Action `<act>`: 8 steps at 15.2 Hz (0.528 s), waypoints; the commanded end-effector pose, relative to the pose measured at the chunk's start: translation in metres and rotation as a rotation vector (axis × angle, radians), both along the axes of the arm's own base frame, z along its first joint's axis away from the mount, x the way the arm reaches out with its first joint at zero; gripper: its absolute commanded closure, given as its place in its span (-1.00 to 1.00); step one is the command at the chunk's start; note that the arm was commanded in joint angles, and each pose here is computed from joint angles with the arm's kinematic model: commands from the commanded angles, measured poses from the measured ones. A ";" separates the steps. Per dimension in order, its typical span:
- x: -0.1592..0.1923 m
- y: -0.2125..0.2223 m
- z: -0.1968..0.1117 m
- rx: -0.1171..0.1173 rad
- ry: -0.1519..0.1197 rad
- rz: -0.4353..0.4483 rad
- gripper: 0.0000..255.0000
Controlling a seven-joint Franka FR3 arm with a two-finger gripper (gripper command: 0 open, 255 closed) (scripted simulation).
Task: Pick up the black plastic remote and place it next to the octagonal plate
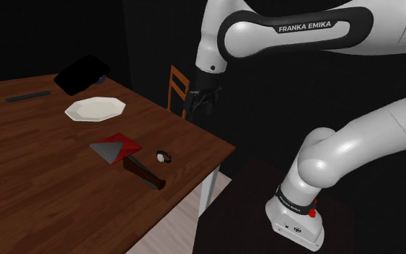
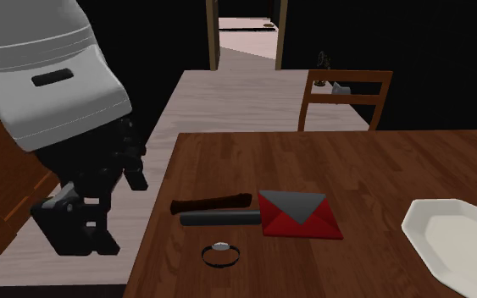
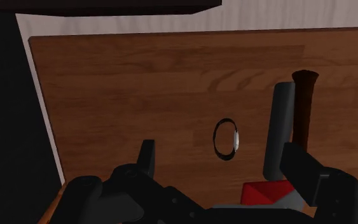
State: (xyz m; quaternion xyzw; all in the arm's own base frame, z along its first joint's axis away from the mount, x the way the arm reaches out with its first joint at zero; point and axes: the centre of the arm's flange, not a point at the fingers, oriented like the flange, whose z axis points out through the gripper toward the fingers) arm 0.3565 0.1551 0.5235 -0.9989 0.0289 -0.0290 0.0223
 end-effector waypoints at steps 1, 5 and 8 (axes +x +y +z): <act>0.008 0.020 -0.017 -0.008 0.006 0.003 -1.00; 0.019 0.060 -0.053 -0.024 0.019 0.011 -1.00; 0.027 0.090 -0.080 -0.037 0.029 0.016 -1.00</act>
